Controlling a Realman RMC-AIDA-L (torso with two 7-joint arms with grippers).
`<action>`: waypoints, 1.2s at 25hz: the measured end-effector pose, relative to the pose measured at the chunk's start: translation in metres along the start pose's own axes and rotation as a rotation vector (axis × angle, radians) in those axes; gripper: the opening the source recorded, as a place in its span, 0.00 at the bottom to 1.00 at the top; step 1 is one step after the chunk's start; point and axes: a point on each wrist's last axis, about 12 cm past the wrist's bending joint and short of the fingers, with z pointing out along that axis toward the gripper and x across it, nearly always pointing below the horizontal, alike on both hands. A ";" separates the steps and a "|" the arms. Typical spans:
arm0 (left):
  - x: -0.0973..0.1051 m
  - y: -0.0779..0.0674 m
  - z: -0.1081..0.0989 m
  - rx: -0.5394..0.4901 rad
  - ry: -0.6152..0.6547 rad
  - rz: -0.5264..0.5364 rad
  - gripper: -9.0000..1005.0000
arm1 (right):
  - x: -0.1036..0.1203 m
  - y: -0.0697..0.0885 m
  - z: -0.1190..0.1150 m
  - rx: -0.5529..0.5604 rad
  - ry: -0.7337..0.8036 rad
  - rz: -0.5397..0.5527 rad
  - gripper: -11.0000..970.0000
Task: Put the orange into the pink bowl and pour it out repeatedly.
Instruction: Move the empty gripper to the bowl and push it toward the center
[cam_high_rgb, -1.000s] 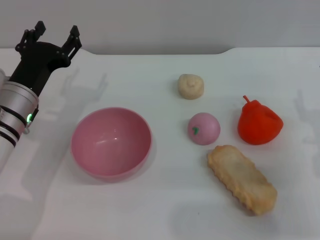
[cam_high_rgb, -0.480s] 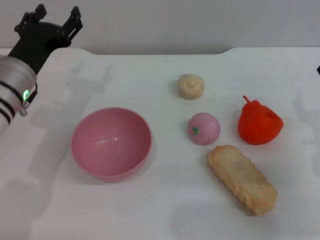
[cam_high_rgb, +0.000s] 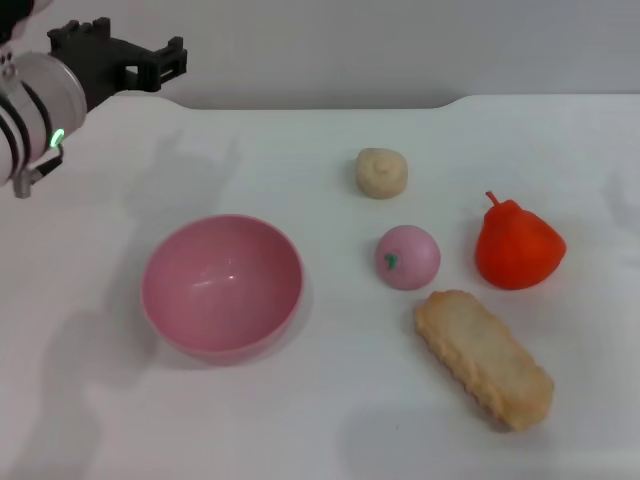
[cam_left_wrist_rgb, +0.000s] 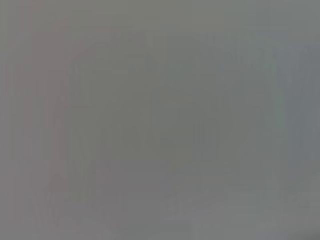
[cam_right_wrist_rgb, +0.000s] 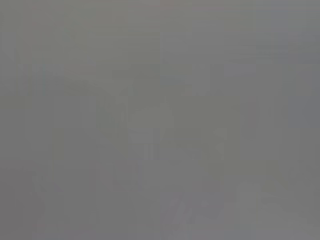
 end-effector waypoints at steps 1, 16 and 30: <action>-0.001 0.000 -0.002 -0.001 0.016 0.010 0.80 | -0.003 -0.001 0.001 -0.003 0.018 -0.007 0.85; -0.004 -0.004 -0.029 0.068 0.574 0.074 0.78 | -0.019 -0.005 0.006 -0.007 -0.034 -0.077 0.85; -0.008 -0.037 -0.029 0.168 0.673 0.095 0.77 | -0.014 -0.005 0.006 -0.008 -0.036 -0.087 0.85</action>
